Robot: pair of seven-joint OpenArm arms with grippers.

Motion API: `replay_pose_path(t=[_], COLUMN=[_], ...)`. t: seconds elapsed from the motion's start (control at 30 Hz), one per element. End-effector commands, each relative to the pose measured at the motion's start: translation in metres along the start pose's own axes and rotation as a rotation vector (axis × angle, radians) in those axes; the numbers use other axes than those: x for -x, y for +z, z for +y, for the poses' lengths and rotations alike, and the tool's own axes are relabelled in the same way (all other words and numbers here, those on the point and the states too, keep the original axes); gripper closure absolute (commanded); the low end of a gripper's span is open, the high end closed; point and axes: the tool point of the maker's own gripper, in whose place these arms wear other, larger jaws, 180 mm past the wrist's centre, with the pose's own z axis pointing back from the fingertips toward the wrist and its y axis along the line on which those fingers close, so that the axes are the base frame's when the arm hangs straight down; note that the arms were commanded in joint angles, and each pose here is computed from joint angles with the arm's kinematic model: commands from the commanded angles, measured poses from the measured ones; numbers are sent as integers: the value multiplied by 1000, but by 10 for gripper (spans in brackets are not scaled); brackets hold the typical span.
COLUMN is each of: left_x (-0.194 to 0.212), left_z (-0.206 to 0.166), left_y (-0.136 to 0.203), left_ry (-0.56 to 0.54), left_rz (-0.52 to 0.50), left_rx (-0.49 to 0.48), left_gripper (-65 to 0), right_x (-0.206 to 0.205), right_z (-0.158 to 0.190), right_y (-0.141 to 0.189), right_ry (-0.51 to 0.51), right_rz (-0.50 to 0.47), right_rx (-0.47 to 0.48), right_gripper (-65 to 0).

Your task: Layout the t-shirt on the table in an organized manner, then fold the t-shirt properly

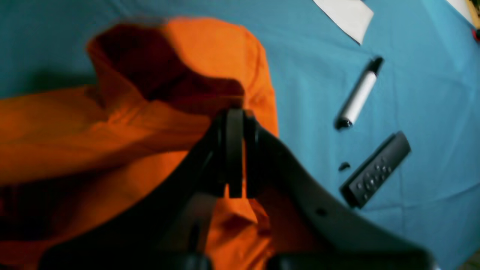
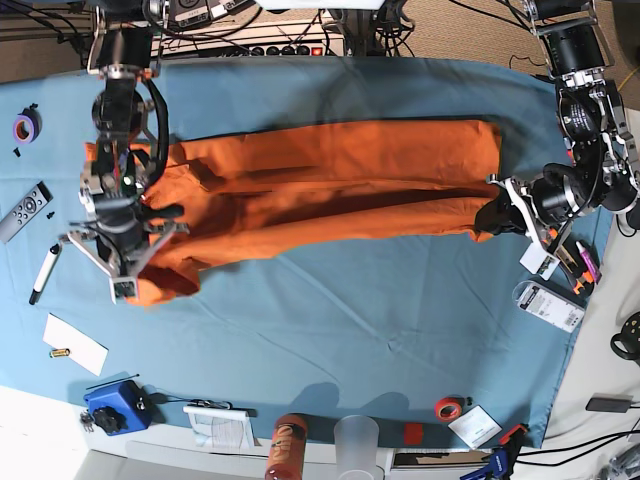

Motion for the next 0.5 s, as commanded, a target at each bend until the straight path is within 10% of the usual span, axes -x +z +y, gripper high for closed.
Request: replay_pose_path(t=[0.0, 0.47], left_x=[-14, 29], left_z=[0, -6], left_y=[6, 4], left_ry=[-26, 55], left_rz=[-38, 42], left_rx=[-1, 13], left_gripper=[0, 0], right_x=[-5, 73], right_z=[-19, -50], right_y=[4, 13], right_ry=[-13, -108], right_rz=[-32, 91], right_rx=[52, 52], right_gripper=[0, 0])
